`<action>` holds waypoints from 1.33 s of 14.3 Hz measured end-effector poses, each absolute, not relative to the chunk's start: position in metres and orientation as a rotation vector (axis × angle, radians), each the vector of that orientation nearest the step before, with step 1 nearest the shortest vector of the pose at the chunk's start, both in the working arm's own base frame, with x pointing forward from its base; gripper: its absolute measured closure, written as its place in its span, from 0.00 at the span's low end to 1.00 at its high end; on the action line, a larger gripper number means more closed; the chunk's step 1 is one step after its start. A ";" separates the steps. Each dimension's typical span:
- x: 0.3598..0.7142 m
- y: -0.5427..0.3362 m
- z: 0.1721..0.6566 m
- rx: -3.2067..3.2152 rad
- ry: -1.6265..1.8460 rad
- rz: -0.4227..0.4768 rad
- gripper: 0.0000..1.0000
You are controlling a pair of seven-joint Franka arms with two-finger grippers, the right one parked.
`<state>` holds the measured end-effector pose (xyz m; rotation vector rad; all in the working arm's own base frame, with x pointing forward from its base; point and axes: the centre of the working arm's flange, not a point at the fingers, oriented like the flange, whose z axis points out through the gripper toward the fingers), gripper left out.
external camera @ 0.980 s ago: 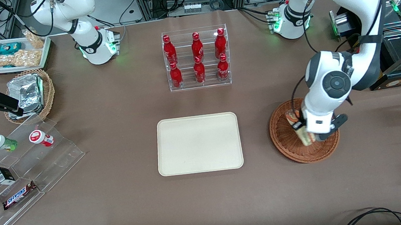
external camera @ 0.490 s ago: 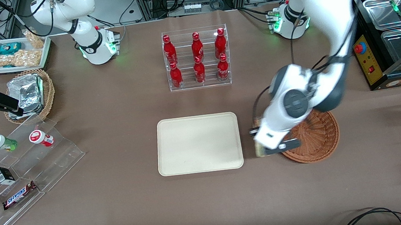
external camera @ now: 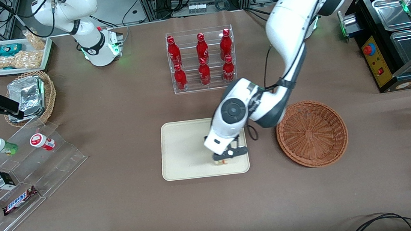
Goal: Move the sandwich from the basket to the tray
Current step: 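Carry the sandwich with the left gripper over the cream tray, then lower the sandwich onto the tray and open the left gripper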
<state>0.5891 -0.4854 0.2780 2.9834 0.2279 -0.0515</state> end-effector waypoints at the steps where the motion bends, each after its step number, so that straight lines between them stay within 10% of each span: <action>1: 0.582 -0.496 0.273 2.972 0.259 -0.045 0.86; 11: 0.571 -0.520 0.226 2.879 0.270 0.098 0.78; 15: 0.573 -0.519 0.248 2.888 0.266 0.096 0.39; 19: 0.568 -0.496 0.367 2.993 0.263 0.038 0.01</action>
